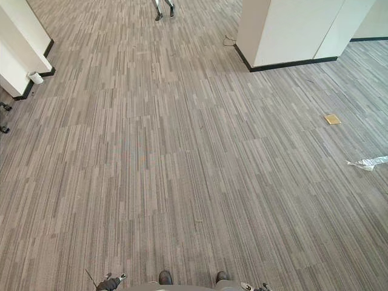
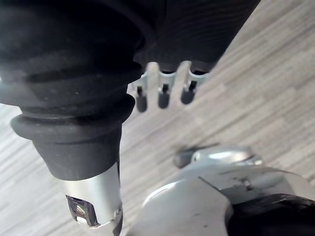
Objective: Organize washtable
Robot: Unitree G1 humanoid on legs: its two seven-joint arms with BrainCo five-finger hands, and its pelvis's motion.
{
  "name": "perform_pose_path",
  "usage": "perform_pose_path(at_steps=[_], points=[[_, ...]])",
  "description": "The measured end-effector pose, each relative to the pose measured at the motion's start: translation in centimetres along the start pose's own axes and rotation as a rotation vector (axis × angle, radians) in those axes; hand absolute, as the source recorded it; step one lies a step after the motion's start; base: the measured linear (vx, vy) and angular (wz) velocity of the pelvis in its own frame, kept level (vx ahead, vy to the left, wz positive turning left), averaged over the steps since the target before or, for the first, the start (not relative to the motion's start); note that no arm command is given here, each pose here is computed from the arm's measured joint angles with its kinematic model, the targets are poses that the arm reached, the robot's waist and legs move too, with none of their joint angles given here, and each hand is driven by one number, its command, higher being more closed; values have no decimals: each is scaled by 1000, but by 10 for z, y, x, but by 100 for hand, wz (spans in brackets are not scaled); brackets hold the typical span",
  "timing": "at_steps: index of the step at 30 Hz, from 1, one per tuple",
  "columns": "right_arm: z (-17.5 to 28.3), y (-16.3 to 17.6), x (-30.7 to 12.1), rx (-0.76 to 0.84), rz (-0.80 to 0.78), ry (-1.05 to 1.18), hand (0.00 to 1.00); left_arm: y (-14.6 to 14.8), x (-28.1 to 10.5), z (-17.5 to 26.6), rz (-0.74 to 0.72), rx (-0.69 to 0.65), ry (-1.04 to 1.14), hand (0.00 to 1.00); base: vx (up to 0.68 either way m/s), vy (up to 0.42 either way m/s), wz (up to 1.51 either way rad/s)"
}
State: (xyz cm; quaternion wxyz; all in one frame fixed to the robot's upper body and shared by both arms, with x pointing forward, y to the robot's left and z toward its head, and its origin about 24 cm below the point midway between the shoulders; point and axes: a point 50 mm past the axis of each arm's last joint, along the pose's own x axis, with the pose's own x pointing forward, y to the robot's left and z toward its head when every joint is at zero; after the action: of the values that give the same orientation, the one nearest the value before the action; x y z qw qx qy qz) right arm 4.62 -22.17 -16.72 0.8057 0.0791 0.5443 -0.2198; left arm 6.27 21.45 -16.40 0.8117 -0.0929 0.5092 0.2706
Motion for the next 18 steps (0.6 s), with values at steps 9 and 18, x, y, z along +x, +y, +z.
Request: perform_pose_path(at_steps=[9,18], points=[[19,8,4,-28,27,-52,0,-12,6,33,-22,-22,-96,0,-77,-27,39],[-11,-17,-3,58,-46,43,0,4,-1,0,15,-34,-9,0,91,189,6]])
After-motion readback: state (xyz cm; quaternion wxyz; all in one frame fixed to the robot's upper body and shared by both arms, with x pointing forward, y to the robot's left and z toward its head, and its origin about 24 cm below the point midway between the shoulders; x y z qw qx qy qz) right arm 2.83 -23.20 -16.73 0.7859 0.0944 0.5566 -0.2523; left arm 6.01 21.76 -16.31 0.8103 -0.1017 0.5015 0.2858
